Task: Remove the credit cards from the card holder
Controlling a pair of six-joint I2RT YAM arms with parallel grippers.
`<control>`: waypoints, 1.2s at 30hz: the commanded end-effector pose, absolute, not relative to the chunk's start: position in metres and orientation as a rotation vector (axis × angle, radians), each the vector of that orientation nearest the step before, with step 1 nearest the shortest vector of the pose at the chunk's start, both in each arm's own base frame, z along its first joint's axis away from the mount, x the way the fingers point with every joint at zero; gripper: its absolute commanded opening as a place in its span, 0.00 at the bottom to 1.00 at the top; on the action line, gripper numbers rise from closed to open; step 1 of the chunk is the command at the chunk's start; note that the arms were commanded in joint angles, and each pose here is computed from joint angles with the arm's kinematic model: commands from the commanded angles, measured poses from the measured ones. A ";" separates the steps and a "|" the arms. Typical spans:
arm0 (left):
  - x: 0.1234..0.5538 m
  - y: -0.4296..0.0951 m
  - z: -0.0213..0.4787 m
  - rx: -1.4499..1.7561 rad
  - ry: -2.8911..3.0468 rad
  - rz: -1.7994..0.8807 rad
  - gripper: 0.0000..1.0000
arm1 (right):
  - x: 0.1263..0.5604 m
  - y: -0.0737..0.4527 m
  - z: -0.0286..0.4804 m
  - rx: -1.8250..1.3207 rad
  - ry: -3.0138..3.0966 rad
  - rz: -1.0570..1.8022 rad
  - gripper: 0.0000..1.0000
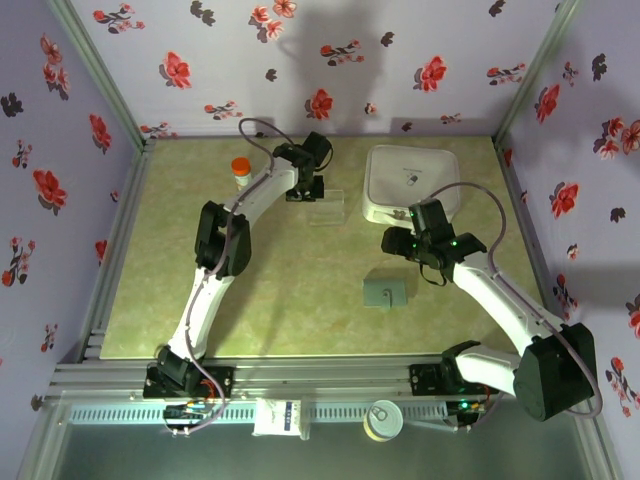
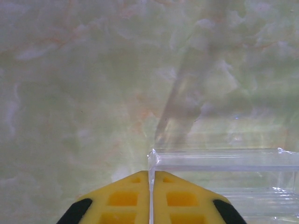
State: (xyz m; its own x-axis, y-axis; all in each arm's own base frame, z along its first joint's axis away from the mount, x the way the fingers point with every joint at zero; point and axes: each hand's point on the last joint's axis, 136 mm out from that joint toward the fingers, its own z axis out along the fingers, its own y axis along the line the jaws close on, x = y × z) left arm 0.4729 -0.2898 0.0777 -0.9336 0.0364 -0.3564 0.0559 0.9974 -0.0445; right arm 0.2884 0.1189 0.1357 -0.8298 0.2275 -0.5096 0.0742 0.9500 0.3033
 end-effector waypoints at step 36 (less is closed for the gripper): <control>0.416 -0.270 0.160 0.132 2.602 -0.313 0.27 | 0.213 0.100 0.079 1.659 2.246 0.497 0.99</control>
State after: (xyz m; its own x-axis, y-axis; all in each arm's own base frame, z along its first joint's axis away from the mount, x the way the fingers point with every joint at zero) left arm 0.4177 -0.2676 0.1491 -0.8835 0.0195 -0.4680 0.1160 0.9771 -0.1783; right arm 0.2161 0.1102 0.0835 -0.5505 0.8238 -0.1354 0.7169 0.5496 0.4290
